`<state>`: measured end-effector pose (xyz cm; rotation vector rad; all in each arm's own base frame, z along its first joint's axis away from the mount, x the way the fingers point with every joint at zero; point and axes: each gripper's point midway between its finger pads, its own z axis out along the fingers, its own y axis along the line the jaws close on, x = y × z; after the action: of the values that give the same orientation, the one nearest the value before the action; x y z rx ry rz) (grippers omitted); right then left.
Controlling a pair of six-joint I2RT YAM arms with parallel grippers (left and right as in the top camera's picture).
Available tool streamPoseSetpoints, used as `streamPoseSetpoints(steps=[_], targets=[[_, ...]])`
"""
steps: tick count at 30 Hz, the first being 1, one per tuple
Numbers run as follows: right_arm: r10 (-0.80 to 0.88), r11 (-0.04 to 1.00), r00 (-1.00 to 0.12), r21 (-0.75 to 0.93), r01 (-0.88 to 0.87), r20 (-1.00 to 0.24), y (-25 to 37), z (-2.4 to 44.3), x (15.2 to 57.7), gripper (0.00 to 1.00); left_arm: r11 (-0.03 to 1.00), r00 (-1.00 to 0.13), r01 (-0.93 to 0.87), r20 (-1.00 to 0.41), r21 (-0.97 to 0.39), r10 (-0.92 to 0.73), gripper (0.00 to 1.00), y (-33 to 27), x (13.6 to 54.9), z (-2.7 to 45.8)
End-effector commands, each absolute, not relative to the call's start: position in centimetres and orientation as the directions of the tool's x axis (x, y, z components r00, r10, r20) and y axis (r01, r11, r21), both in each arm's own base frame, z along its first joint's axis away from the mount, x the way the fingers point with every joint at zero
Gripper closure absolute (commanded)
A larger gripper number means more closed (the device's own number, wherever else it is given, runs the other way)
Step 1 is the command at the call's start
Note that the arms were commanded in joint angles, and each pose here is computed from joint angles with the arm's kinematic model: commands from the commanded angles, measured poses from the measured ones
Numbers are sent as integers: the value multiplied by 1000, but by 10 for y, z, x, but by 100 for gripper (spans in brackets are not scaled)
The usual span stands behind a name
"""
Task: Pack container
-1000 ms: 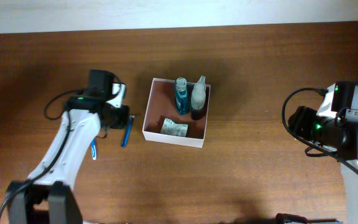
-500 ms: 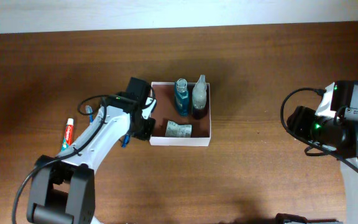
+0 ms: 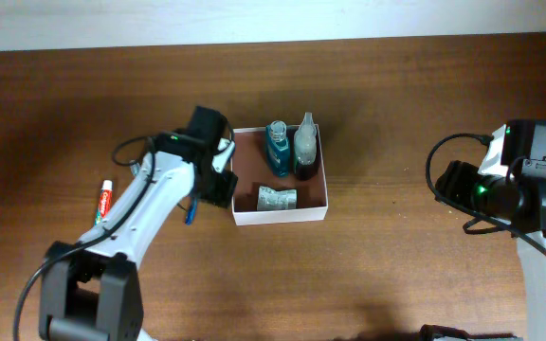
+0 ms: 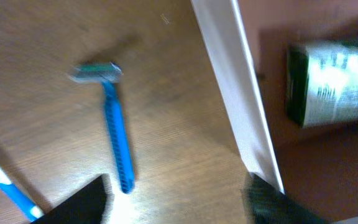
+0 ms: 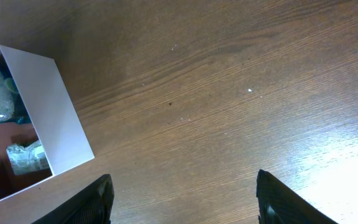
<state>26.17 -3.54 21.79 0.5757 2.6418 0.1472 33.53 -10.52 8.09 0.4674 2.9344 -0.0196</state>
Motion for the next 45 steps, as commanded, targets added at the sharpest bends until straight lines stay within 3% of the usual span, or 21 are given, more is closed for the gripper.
streamPoseSetpoints(steps=[1, 9, 19, 31, 34, 37, 39, 40, 41, 45], targets=[[414, 910, -823, 187, 370, -389, -37, 217, 262, 34, 966, -935, 258, -245, 26, 256, 6, -88, 350, 106], [414, 910, -823, 187, 370, -389, -37, 217, 262, 34, 989, -974, 143, -176, 24, 145, 2, -45, 354, 82], [414, 910, -823, 187, 370, -389, -37, 217, 262, 34, 988, -988, 153, -6, 20, 153, 2, -43, 344, 25], [414, 910, -823, 187, 370, -389, -37, 217, 262, 34, 988, -984, 156, 93, 13, 154, 3, -43, 333, -6], [414, 910, -823, 187, 370, -389, -37, 217, 262, 34, 987, -981, 159, 111, 13, 157, 11, -44, 330, -10], [414, 910, -823, 187, 370, -389, -37, 217, 262, 34, 987, -980, 161, 122, 13, 158, 27, -44, 328, -11], [414, 910, -823, 187, 370, -389, -37, 217, 262, 34, 987, -980, 161, 122, 13, 158, 45, -44, 328, -11], [414, 910, -823, 187, 370, -389, -37, 217, 262, 34, 987, -980, 161, 122, 13, 158, 64, -44, 328, -11], [414, 910, -823, 187, 370, -389, -37, 217, 262, 34, 987, -980, 161, 122, 13, 158, 69, -44, 328, -11], [414, 910, -823, 187, 370, -389, -37, 217, 262, 34, 987, -980, 161, 122, 13, 158, 73, -44, 328, -11]])
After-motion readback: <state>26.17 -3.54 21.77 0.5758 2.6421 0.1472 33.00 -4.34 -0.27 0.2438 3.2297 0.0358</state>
